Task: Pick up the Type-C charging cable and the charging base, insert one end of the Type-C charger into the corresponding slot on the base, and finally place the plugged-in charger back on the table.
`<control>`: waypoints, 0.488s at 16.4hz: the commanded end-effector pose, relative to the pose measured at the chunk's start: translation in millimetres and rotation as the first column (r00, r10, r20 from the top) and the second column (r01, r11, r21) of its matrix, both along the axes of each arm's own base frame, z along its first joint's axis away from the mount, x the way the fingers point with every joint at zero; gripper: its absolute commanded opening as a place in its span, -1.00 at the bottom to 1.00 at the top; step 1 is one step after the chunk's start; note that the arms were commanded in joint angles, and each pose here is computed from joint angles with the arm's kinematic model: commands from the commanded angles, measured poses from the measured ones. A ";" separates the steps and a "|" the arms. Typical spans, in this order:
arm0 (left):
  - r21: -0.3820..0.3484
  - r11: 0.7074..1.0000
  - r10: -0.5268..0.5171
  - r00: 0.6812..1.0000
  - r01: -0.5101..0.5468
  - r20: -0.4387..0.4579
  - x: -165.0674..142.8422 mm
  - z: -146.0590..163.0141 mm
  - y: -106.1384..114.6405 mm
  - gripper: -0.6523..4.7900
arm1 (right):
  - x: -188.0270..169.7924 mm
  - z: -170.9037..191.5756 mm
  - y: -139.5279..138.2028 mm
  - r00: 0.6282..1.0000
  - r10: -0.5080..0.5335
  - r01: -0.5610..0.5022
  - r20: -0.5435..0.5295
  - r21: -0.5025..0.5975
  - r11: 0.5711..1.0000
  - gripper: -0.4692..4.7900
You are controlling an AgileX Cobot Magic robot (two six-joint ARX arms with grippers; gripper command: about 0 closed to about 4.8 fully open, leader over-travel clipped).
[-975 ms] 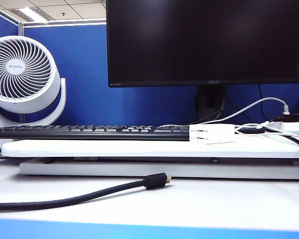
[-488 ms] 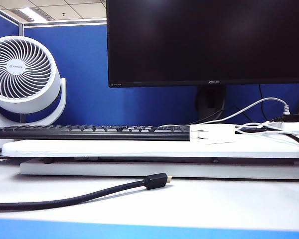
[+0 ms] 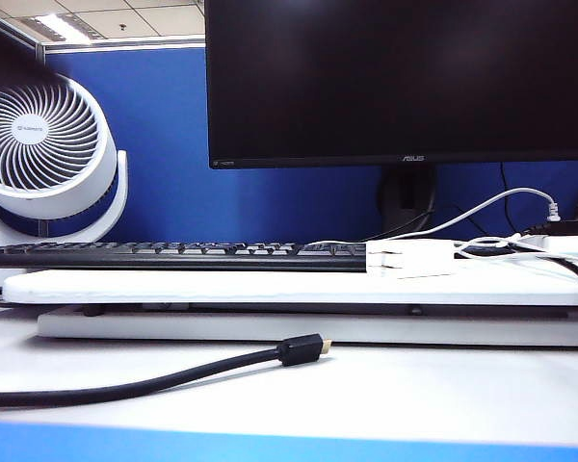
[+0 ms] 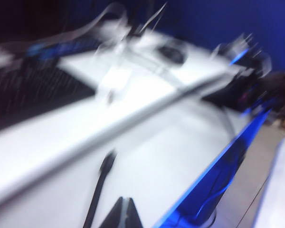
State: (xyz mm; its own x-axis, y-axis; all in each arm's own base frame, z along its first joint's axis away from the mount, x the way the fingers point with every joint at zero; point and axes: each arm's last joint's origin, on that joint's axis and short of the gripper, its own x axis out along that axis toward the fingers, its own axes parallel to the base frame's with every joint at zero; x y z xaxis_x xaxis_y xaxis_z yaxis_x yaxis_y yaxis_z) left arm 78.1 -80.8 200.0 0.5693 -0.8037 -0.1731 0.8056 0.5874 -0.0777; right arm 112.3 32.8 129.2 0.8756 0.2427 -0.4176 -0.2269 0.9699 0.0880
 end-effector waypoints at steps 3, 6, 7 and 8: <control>-0.050 0.991 0.126 0.989 -0.123 0.076 1.8 -24.2 9.0 -0.78 | 0.6 1.4 0.0 1.000 -0.006 0.006 0.011 0.000 1.000 -0.84; -0.068 0.962 0.269 0.959 -0.263 0.092 5.9 -30.0 25.9 -0.78 | 0.6 1.3 0.0 1.000 -0.007 0.007 0.011 -0.001 1.000 -0.84; -0.067 0.951 0.308 0.947 -0.303 0.089 7.0 -31.6 30.5 -0.78 | 0.6 1.3 0.0 1.000 -0.007 0.007 0.011 -0.001 1.000 -0.83; -0.062 0.943 0.331 0.940 -0.327 0.083 7.3 -33.1 34.0 -0.78 | 0.6 1.3 0.0 1.000 -0.007 0.007 0.010 -0.001 1.000 -0.84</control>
State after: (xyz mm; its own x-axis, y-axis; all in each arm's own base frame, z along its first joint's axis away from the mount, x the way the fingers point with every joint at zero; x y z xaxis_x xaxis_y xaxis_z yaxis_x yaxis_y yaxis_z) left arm 85.2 -50.0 168.9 0.8067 -0.5878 -0.0614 0.5859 0.8090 -0.0472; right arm 112.3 32.7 129.1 0.8755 0.2423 -0.4180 -0.2265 0.9700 0.0880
